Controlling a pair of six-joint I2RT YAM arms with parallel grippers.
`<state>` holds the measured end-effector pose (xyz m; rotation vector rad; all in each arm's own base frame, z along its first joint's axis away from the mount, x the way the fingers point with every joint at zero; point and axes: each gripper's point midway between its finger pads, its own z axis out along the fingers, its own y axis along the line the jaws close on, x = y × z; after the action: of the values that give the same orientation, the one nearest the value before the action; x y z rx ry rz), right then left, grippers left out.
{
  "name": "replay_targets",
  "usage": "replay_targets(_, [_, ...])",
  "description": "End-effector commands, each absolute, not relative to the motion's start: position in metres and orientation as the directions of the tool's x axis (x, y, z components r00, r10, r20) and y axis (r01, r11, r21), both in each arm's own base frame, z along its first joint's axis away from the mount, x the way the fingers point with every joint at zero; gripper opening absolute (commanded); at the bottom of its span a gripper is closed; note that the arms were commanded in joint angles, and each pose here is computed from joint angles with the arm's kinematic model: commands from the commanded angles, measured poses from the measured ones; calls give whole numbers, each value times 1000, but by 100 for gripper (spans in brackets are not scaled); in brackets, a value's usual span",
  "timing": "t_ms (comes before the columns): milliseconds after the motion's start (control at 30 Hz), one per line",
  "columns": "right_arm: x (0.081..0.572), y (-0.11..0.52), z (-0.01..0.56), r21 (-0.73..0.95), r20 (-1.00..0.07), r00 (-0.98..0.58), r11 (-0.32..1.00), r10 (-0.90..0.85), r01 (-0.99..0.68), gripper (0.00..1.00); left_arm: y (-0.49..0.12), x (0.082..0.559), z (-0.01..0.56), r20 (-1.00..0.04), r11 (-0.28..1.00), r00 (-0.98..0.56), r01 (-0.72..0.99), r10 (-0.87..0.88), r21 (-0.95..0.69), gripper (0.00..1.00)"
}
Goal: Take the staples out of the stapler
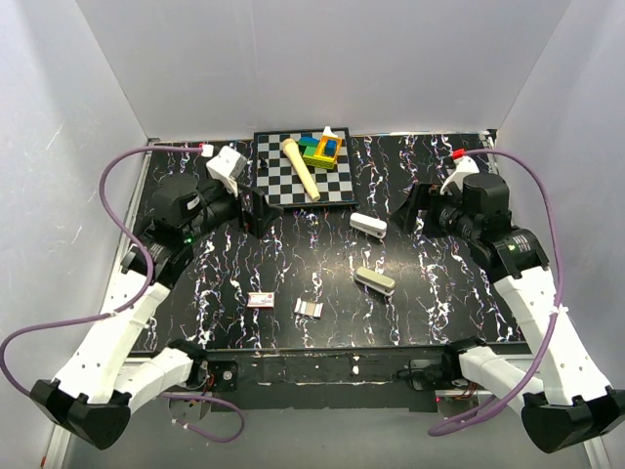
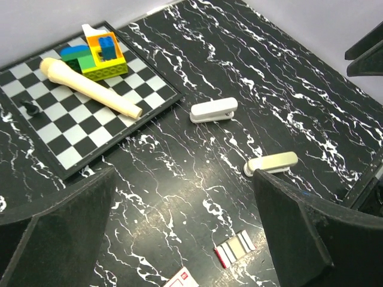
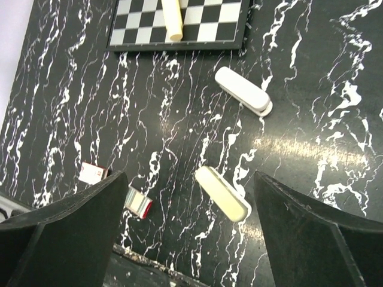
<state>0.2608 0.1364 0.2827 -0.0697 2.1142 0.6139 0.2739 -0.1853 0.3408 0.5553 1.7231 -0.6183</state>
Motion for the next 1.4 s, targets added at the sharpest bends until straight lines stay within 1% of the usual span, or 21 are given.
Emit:
replay_targets(0, [249, 146, 275, 384, -781, -612, 868, 124, -314, 93, -197, 267, 346, -973, 689, -223, 715, 64, -118, 98])
replay_targets(167, [240, 150, 243, 374, -730, -678, 878, 81, -298, 91, -216, 273, 326, -956, 649, -275, 747, 103, -145, 98])
replay_targets(333, [222, 154, 217, 364, -686, -727, 879, 30, -307, 90, -252, 261, 303, -935, 560, -302, 815, 186, -152, 98])
replay_targets(400, [216, 154, 206, 360, -668, -743, 883, 20, -300, 90, -267, 254, 291, -926, 513, -283, 850, 250, -121, 98])
replay_targets(567, [201, 152, 178, 371, -601, -799, 889, 11, -267, 89, -303, 243, 257, -889, 452, -271, 888, 369, -84, 98])
replay_targets(700, [189, 152, 163, 385, -552, -834, 890, 12, -242, 88, -325, 237, 240, -876, 388, -225, 921, 426, -48, 98])
replay_targets(800, [185, 150, 149, 368, -525, -851, 902, 2, -225, 88, -332, 237, 231, -866, 372, -212, 928, 453, -32, 98])
replay_targets(967, [192, 149, 134, 307, -499, -866, 929, -26, -204, 85, -336, 232, 232, -876, 370, -205, 928, 437, -33, 98])
replay_targets(1067, [203, 147, 131, 249, -515, -855, 944, -59, -215, 85, -333, 225, 236, -882, 378, -209, 925, 421, -38, 98])
replay_targets(1267, [217, 158, 128, 172, -533, -825, 931, -188, -323, 85, -317, 199, 244, -900, 402, -252, 911, 356, -96, 98])
replay_targets(1367, [226, 169, 127, 137, -581, -768, 898, -269, -419, 84, -302, 188, 253, -916, 419, -249, 902, 313, -102, 98])
